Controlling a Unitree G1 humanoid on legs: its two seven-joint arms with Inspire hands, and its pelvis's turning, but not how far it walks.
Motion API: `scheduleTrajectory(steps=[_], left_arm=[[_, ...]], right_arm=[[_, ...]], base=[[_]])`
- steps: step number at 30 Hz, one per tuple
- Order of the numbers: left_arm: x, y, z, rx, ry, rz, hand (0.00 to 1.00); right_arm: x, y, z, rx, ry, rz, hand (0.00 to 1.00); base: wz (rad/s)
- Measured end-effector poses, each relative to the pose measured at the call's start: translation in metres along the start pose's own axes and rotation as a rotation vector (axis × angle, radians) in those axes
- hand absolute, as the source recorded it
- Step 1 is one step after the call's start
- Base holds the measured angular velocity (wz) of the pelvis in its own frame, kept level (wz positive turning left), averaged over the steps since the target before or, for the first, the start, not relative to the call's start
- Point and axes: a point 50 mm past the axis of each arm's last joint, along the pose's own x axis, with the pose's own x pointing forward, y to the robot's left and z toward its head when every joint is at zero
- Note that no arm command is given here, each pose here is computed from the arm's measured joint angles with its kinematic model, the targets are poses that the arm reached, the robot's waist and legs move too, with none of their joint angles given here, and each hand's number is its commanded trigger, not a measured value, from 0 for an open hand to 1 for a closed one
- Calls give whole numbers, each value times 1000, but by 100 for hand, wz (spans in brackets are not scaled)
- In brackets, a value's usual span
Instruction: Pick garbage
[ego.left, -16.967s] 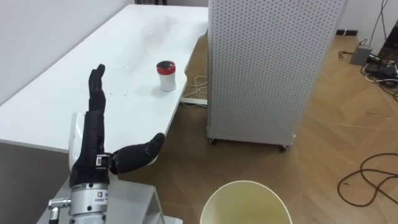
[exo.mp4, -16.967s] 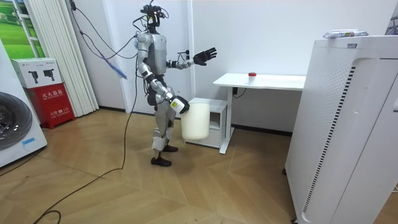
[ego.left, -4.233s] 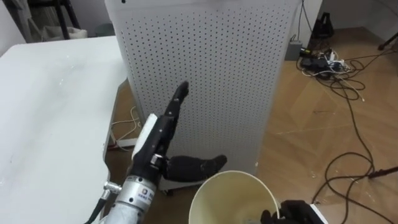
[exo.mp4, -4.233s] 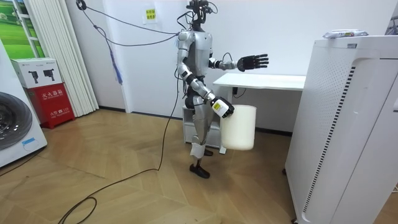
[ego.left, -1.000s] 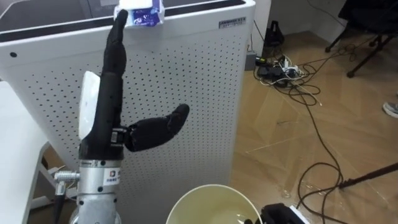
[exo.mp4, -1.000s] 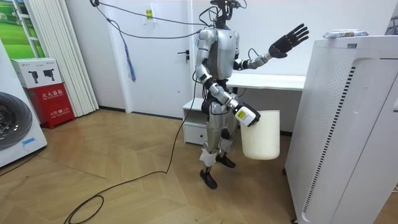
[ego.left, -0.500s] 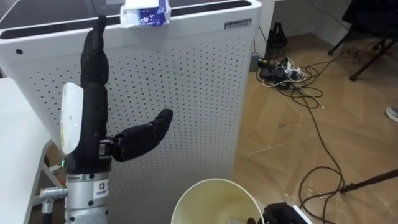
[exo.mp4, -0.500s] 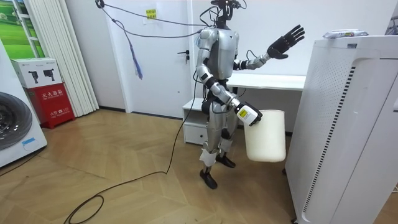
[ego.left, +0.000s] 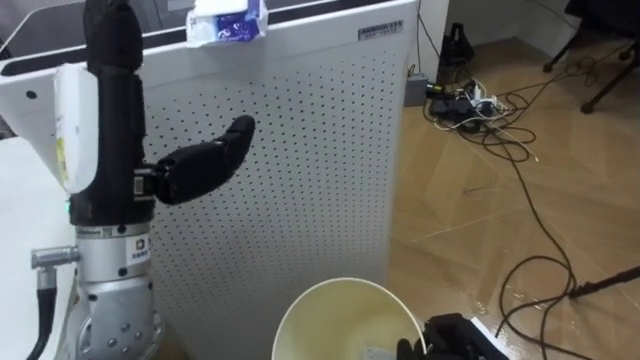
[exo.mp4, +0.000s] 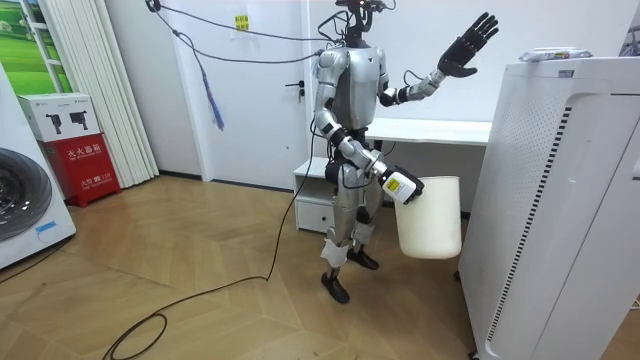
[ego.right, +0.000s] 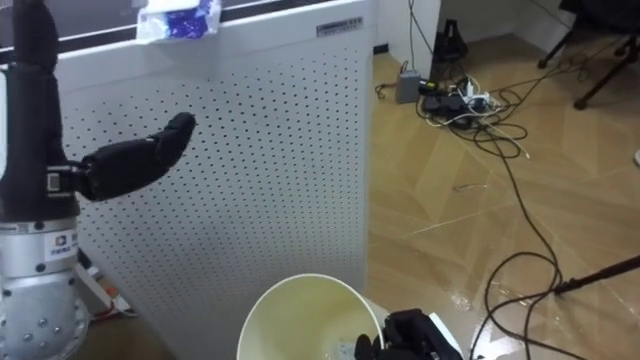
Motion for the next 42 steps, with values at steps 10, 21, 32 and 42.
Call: scheduleTrajectory(steps=[10, 21, 32, 42], left_arm=[[31, 5, -11, 87, 16, 37, 0], [57, 10, -27, 235, 54, -34, 0], [59, 7, -57, 344, 206, -253, 0], [50, -7, -67, 339, 285, -464, 0]], right_arm=[[-2, -7, -7, -18, 63, -9, 100], [-2, -6, -11, -85, 115, 19, 100], [-5, -13, -12, -104, 135, 43, 100], [-6, -19, -15, -117, 168, 42, 100]], base=[[-3], [-1], [-3], [-6]])
